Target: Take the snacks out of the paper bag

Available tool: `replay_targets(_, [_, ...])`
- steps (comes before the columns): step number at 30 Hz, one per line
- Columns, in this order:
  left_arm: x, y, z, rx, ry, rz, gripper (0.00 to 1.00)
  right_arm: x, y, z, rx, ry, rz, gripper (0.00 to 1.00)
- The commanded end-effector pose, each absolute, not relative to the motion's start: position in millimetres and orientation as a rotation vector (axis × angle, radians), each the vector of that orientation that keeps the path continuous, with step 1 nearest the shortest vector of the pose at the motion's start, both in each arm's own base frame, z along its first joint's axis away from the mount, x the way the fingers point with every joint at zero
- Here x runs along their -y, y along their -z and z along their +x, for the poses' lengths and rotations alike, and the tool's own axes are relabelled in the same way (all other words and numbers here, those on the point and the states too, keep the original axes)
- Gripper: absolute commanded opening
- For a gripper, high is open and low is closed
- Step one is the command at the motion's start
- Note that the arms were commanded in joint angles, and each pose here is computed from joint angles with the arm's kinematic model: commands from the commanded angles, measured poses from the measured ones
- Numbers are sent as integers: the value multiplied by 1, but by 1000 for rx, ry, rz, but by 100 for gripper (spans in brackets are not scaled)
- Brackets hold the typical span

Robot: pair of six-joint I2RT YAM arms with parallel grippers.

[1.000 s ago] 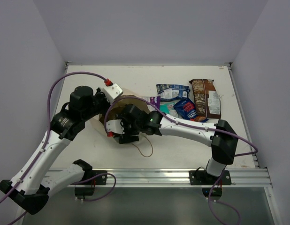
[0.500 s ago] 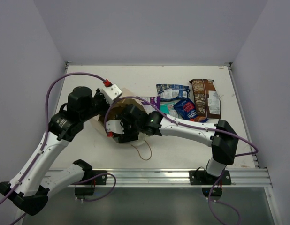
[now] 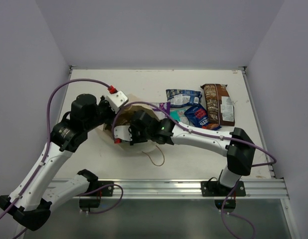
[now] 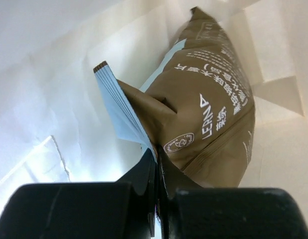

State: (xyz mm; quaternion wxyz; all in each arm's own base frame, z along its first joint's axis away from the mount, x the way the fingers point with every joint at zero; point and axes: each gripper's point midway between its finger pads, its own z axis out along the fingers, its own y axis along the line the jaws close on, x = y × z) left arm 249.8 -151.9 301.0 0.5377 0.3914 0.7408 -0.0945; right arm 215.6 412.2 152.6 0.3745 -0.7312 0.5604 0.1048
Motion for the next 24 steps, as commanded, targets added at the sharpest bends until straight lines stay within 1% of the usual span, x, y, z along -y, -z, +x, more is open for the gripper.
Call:
replay_targets(1, [152,-305,255,-1750,228,873,0,-413,-213,218,-1366,-320,-1715,0])
replay_targets(4, [149,-290,261,-1798,204,864,0,-408,-256,212,-1302,-356,-1634,0])
replay_targets(8, [143,-284,268,-1827,157,823,0,-394,-319,192,-1191,-446,-1541,0])
replay_targets(9, [143,-286,269,-1825,156,817,0,-384,-346,184,-1140,-471,-1496,0])
replay_targets(12, [142,-288,271,-1826,147,797,0,-369,-387,171,-1063,-522,-1421,0])
replay_targets(13, [143,-287,272,-1828,150,792,0,-357,-410,164,-1028,-535,-1371,0])
replay_targets(17, [134,-290,280,-1847,92,731,0,-323,-459,148,-956,-557,-1265,0])
replay_targets(19, [132,-292,283,-1852,79,716,0,-309,-475,144,-943,-564,-1217,0])
replay_targets(24, [124,-294,290,-1877,30,645,0,-249,-527,134,-908,-542,-1021,0])
